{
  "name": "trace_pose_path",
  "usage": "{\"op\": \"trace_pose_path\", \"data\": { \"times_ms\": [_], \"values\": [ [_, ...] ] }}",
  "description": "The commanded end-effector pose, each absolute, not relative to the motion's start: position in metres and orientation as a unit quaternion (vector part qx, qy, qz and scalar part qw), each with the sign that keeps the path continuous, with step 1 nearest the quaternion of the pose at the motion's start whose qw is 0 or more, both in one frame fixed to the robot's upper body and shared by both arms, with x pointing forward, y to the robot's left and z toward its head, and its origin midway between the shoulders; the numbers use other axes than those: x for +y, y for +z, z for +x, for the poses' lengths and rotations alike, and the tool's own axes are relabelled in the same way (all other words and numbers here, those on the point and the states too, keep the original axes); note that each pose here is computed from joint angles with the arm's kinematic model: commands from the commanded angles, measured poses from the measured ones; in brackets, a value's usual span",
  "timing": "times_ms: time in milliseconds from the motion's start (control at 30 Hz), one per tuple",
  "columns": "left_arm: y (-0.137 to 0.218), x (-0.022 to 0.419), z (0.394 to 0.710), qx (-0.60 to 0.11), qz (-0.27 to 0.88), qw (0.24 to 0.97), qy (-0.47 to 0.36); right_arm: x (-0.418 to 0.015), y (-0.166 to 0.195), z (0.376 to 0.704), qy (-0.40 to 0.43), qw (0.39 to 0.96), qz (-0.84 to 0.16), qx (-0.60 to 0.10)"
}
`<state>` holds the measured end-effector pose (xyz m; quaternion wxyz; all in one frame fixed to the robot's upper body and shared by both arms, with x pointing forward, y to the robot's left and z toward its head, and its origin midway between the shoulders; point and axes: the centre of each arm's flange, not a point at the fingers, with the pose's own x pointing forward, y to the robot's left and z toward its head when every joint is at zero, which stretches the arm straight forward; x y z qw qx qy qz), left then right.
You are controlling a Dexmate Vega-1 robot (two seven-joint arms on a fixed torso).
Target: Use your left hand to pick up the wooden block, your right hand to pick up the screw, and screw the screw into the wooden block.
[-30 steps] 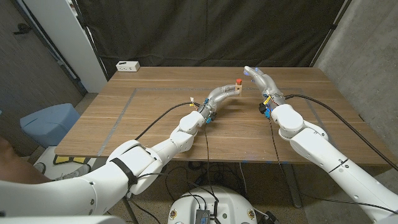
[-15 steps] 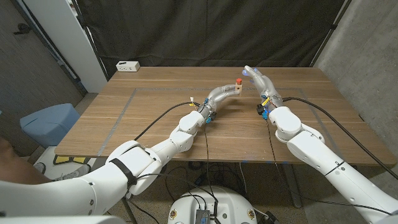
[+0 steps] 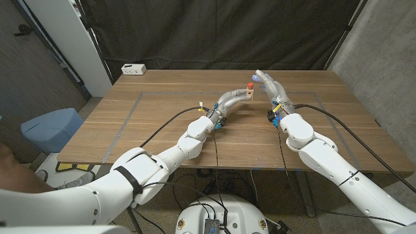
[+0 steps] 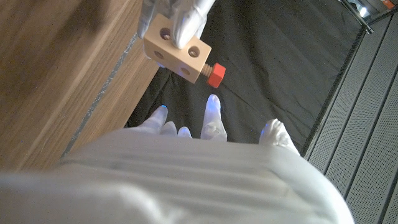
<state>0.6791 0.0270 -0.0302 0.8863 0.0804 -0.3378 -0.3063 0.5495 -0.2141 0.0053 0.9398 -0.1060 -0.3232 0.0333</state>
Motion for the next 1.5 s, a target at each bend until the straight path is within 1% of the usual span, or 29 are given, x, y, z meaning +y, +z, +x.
{"op": "trace_pose_path", "data": {
  "times_ms": [33,633,1500],
  "values": [
    [-0.0313,0.0272,0.6798,-0.334,0.083,0.888,-0.306,-0.2114,-0.0018,0.5525,0.037,0.942,-0.098,-0.319],
    [-0.0307,0.0276,0.6816,-0.332,0.084,0.888,-0.306,-0.2076,-0.0054,0.5571,0.037,0.943,-0.09,-0.318],
    [-0.0325,0.0275,0.681,-0.332,0.081,0.889,-0.306,-0.2078,-0.0083,0.5552,0.035,0.944,-0.082,-0.317]
  ]
}}
